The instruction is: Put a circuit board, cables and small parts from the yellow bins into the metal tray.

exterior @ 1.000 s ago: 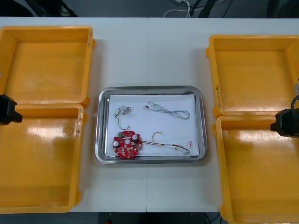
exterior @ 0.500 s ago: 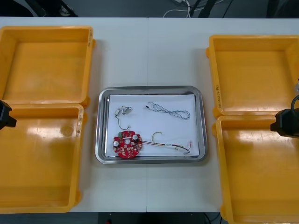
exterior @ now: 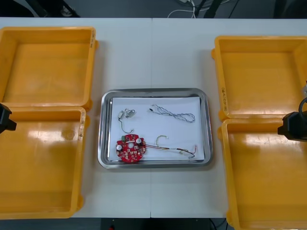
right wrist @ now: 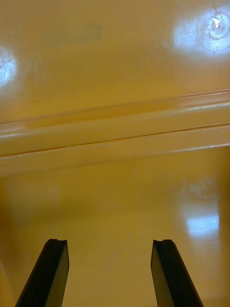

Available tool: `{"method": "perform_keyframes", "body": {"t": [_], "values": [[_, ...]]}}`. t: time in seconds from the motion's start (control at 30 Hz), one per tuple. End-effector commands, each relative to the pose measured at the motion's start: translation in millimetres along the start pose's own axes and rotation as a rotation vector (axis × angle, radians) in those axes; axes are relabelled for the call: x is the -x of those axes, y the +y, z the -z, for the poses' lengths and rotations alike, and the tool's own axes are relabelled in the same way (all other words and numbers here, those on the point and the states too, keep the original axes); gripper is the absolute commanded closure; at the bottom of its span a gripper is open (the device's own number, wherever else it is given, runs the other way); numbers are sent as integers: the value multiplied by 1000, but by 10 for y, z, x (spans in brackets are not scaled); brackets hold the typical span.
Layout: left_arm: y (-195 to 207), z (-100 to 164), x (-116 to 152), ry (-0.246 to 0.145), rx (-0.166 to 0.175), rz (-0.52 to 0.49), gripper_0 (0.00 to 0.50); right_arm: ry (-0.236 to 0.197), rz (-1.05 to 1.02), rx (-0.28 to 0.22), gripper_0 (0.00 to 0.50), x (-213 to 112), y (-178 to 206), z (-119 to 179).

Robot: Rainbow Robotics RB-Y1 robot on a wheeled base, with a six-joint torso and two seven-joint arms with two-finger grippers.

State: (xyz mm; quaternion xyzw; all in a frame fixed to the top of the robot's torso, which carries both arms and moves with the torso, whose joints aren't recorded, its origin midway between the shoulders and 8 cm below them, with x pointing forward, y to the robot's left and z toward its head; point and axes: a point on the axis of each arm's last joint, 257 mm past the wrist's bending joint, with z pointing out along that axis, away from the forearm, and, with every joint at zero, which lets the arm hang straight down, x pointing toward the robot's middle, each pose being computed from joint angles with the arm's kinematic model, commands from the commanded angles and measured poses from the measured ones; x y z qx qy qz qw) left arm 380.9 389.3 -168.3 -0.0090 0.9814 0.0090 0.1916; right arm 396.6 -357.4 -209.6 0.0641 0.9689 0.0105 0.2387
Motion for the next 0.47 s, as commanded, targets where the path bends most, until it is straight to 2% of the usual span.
{"method": "perform_keyframes", "body": {"t": [0.03, 0.47], "values": [[239, 122, 64, -24, 59, -99, 0, 7, -18, 3, 0, -40, 34, -7], [239, 122, 64, -24, 59, -99, 0, 7, -18, 3, 0, -40, 34, -7]]}}
